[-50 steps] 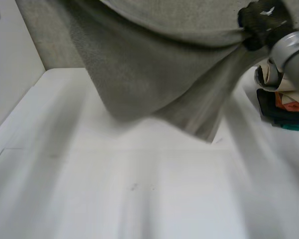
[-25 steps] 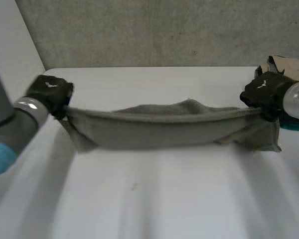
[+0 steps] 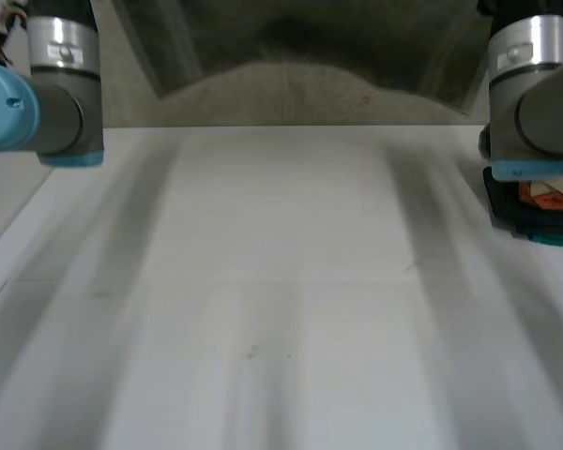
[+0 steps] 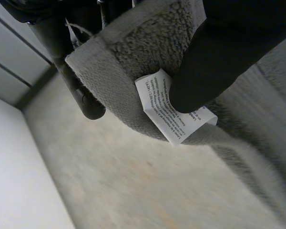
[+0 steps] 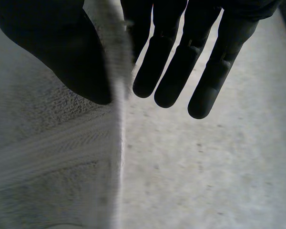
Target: Fold the laundry.
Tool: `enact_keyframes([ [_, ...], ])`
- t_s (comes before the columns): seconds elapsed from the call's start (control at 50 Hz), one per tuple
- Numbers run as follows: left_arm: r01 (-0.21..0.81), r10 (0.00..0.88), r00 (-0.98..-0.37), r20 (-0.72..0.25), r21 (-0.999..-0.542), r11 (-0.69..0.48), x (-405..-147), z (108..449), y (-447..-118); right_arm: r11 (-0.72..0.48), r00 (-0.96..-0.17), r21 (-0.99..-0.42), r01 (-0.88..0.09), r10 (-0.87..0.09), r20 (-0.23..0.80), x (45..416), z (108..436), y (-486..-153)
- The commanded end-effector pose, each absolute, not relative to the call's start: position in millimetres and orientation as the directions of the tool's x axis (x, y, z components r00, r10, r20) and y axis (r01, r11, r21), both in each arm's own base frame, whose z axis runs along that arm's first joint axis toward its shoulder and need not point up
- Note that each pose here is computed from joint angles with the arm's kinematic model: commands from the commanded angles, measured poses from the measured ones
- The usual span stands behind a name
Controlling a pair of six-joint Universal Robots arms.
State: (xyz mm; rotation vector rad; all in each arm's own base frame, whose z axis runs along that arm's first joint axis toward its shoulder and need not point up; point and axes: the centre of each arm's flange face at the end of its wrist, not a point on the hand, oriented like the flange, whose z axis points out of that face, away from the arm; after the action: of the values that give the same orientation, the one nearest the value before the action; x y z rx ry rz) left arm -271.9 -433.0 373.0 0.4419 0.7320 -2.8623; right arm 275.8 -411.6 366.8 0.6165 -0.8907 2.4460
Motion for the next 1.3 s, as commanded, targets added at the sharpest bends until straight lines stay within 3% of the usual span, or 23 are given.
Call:
enact_keyframes([
  [0.02,0.189,0.107,-0.936,-0.336,-0.735,-0.651,-264,309,-414,-0.618,-0.766,-0.587,-0.522,0.038,0.641,273,317,-390],
  [0.08,0.206,0.139,-0.932,-0.336,-0.804,-0.558,-258,284,-401,-0.520,-0.728,-0.659,-0.543,-0.100,0.679,271,279,-378],
  [0.18,0.245,0.183,-0.920,-0.347,-0.871,-0.425,-247,250,-373,-0.344,-0.674,-0.752,-0.562,-0.336,0.658,267,220,-355],
  [0.3,0.278,0.224,-0.906,-0.358,-0.905,-0.323,-237,217,-349,-0.093,-0.700,-0.853,-0.513,-0.530,0.479,254,162,-345],
  [0.4,0.287,0.233,-0.905,-0.356,-0.915,-0.284,-233,206,-342,0.049,-0.750,-0.890,-0.454,-0.559,0.352,250,142,-345],
  [0.5,0.297,0.225,-0.906,-0.358,-0.918,-0.264,-226,202,-340,0.146,-0.801,-0.900,-0.411,-0.528,0.280,232,140,-352],
  [0.68,0.301,0.197,-0.913,-0.357,-0.916,-0.265,-217,208,-341,0.318,-0.873,-0.877,-0.359,-0.447,0.195,202,141,-356],
  [0.94,0.312,0.199,-0.911,-0.361,-0.919,-0.242,-210,218,-320,0.347,-0.873,-0.858,-0.378,-0.441,0.206,195,138,-352],
  [1.02,0.330,0.223,-0.904,-0.365,-0.927,-0.179,-205,229,-299,0.268,-0.840,-0.854,-0.445,-0.456,0.294,194,166,-347],
  [1.06,0.340,0.240,-0.900,-0.365,-0.930,-0.140,-202,243,-283,0.184,-0.793,-0.832,-0.523,-0.463,0.396,192,201,-336],
  [1.08,0.343,0.244,-0.899,-0.364,-0.931,-0.124,-200,247,-277,0.136,-0.754,-0.806,-0.577,-0.467,0.461,191,223,-326],
  [1.14,0.355,0.257,-0.896,-0.363,-0.932,-0.076,-194,264,-257,0.088,-0.686,-0.746,-0.660,-0.477,0.550,188,248,-310],
  [1.24,0.378,0.224,-0.898,-0.380,-0.924,-0.052,-177,299,-232,-0.007,-0.506,-0.581,-0.814,-0.482,0.716,176,289,-283],
  [1.3,0.416,0.224,-0.884,-0.411,-0.909,-0.026,-172,308,-224,-0.038,-0.477,-0.549,-0.835,-0.447,0.757,174,307,-275],
])
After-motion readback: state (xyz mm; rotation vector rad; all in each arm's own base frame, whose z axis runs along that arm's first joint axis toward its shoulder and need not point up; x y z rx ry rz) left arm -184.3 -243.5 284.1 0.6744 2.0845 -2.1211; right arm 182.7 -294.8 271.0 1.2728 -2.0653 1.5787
